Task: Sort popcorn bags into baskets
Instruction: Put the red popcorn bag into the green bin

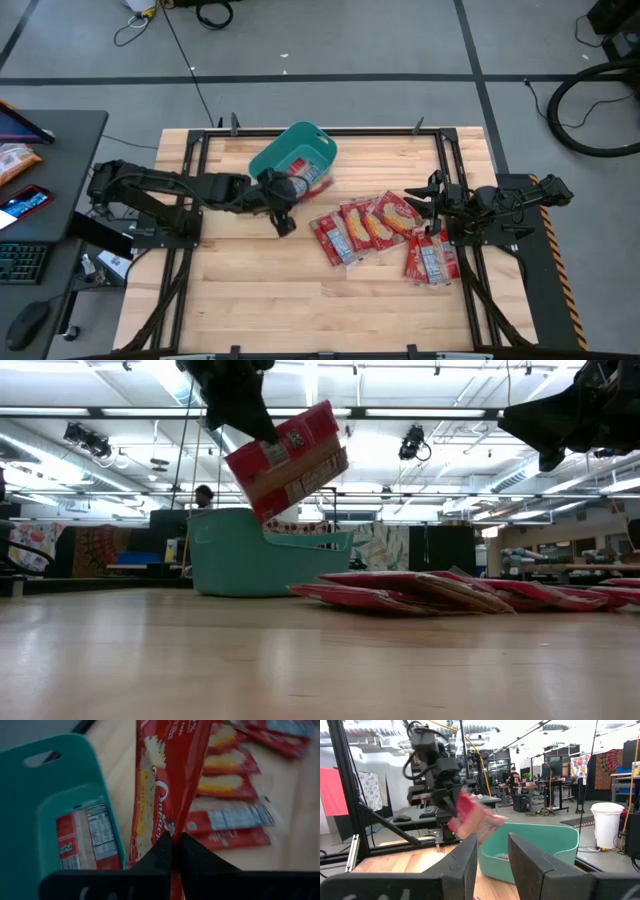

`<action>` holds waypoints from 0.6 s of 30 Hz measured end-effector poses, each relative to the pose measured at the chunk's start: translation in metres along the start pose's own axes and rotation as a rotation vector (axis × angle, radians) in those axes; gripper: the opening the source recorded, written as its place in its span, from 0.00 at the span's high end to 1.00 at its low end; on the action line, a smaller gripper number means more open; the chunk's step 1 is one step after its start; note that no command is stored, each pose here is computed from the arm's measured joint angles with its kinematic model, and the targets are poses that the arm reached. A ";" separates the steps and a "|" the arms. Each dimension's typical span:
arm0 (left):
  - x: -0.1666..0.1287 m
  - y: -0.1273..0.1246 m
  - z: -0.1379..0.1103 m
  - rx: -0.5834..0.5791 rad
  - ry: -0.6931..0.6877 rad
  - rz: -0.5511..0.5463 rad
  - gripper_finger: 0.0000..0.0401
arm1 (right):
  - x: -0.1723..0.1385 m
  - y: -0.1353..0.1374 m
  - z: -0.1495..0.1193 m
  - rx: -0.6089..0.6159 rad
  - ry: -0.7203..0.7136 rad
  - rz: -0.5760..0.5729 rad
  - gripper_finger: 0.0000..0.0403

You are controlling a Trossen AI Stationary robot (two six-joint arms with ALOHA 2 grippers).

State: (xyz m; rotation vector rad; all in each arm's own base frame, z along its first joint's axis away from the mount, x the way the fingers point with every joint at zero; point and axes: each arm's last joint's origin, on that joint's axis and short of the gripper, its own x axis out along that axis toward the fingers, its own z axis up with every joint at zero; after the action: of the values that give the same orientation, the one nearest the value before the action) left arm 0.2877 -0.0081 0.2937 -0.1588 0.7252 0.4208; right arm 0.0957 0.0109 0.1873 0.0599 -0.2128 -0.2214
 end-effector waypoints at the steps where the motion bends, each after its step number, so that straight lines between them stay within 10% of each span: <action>1: 0.001 0.003 0.001 -0.011 0.000 0.010 0.95 | 0.000 0.000 0.000 0.000 0.000 0.000 0.72; 11: -0.014 0.016 0.021 -0.104 -0.146 -0.095 0.96 | 0.000 0.000 0.000 0.000 0.000 0.000 0.72; 18: -0.008 0.040 0.020 -0.114 -0.121 0.117 0.96 | 0.000 0.000 0.001 0.007 -0.014 0.000 0.72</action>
State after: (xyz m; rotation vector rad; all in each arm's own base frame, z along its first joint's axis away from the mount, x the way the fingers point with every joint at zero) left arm 0.2775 0.0315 0.3139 -0.1971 0.5929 0.5793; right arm 0.0954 0.0108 0.1887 0.0657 -0.2280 -0.2216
